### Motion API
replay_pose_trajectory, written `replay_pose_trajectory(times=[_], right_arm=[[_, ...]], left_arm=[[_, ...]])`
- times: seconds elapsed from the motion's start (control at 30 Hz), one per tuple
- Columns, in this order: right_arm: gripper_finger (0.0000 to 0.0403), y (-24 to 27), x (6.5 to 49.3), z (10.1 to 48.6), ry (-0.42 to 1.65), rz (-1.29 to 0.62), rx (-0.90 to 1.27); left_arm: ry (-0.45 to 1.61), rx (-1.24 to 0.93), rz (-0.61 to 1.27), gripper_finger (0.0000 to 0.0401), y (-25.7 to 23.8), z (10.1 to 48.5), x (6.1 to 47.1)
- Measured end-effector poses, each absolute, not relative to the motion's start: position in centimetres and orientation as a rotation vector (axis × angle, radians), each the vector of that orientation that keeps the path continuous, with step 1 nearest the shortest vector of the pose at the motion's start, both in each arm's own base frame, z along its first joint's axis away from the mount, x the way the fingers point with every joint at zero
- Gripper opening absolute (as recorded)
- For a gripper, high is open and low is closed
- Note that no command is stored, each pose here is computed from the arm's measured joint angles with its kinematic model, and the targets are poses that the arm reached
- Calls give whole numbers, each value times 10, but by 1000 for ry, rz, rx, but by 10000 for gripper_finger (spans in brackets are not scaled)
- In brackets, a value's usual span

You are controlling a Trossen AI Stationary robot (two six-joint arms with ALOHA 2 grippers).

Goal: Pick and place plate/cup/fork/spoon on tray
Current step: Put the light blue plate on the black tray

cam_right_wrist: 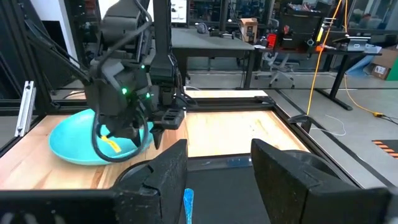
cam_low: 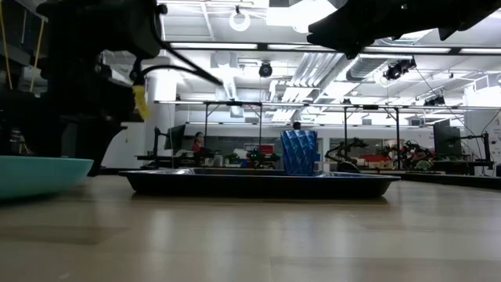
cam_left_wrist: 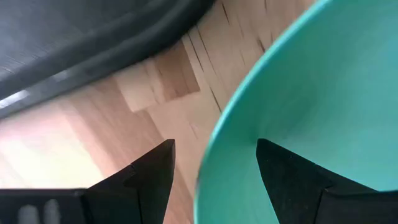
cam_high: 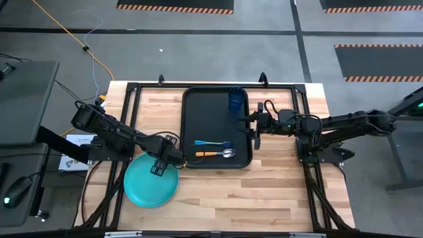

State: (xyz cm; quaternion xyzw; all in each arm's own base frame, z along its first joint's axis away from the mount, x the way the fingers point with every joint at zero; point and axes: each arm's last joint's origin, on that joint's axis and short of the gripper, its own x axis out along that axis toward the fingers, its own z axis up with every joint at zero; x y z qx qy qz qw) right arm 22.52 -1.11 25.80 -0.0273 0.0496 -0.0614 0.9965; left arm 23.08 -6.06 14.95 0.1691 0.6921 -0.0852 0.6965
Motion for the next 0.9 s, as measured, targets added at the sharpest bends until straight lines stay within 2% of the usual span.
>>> replay_pose_trajectory(times=[0.27, 0.4, 0.53, 0.77, 0.9], right_arm=[[170, -11, 225, 258, 100, -124, -55], [170, -11, 225, 258, 99, -124, -55], [170, -11, 225, 258, 99, -124, -55], [170, -11, 225, 258, 100, -124, -55], [170, -11, 225, 258, 99, -125, -55]], left_arm=[[1510, 380, -206, 213, -59, 141, 229], [1504, 379, -206, 193, -60, 141, 229], [1503, 380, -205, 146, -59, 142, 229], [1498, 362, -263, 25, -62, 148, 232], [1482, 331, -275, 13, -62, 164, 237]])
